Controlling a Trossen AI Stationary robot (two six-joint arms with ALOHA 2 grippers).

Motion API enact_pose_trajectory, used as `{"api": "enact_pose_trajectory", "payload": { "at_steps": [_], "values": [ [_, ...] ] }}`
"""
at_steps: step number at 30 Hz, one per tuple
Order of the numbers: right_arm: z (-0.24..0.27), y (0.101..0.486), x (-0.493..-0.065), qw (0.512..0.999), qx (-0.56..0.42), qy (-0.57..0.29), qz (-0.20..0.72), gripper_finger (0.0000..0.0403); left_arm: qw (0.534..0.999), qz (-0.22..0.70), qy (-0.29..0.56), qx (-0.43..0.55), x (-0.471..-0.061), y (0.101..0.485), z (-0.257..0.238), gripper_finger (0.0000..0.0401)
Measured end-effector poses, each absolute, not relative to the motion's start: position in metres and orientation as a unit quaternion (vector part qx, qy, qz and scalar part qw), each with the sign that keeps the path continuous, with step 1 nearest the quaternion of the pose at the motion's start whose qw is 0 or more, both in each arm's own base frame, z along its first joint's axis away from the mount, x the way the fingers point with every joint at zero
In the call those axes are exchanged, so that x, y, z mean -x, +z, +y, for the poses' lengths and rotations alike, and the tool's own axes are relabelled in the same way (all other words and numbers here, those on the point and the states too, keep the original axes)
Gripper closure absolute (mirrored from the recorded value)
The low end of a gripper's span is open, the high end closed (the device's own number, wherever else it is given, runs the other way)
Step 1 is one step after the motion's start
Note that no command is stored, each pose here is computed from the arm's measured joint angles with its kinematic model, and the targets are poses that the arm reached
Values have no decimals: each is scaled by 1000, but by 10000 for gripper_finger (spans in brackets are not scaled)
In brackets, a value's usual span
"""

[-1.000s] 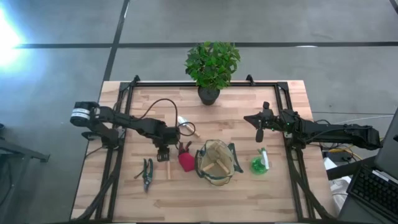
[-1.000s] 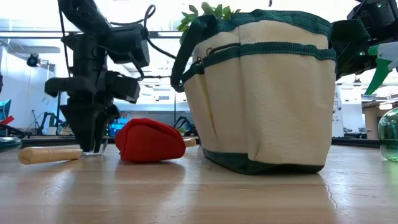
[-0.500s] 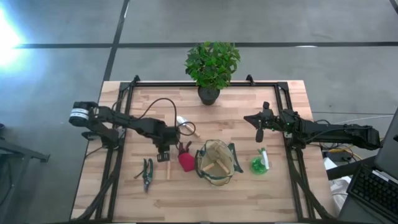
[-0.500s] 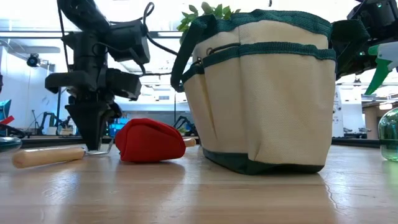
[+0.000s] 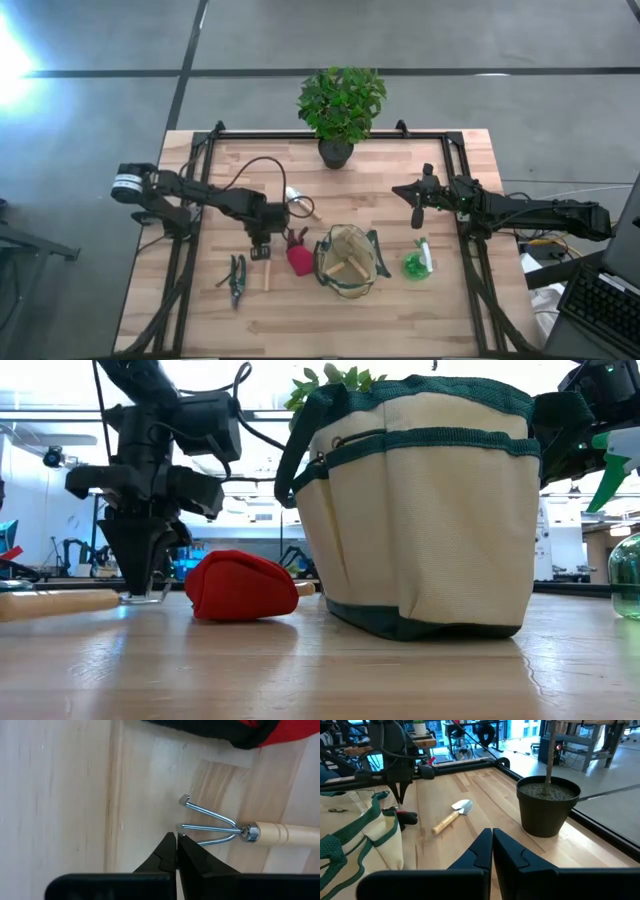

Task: Pick & Place Garden tools in Gardening bag
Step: Put the brown hand rake into the gardening bag

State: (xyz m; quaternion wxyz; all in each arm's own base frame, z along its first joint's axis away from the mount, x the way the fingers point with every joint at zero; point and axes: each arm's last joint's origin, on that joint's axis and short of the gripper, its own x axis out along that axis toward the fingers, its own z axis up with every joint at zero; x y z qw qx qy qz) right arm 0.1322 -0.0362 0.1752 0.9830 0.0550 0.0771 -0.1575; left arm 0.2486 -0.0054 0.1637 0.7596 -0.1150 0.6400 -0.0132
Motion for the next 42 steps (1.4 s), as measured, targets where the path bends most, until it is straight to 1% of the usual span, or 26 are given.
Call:
{"api": "enact_pose_trajectory", "payload": {
  "at_steps": [7, 13, 20, 26, 30, 32, 35, 40, 42],
  "values": [
    [-36, 175, -132, 983, -56, -158, 77, 394, 758, 641, -25, 114, -254, 182, -6, 397],
    [-36, 175, -132, 983, -55, -157, 77, 394, 757, 643, -35, 108, -262, 218, -6, 398],
    [-36, 175, -132, 983, -56, -157, 77, 394, 813, 567, -30, 124, -275, 277, -6, 398],
    [-36, 175, -132, 983, -55, -157, 77, 394, 864, 484, -31, 135, -284, 339, -6, 398],
    [-36, 175, -132, 983, -56, -157, 77, 394, 902, 415, 14, 114, -294, 368, -3, 398],
    [-36, 175, -132, 983, -55, -157, 77, 394, 914, 390, 25, 109, -300, 372, -3, 398],
    [-36, 175, -132, 983, -56, -157, 77, 394, 924, 366, 11, 105, -313, 368, -8, 398],
    [-36, 175, -132, 983, -56, -158, 77, 394, 915, 388, 10, 114, -334, 346, -18, 398],
    [-36, 175, -132, 983, -55, -157, 77, 394, 917, 382, 12, 115, -345, 339, -22, 398]
  ]
}}
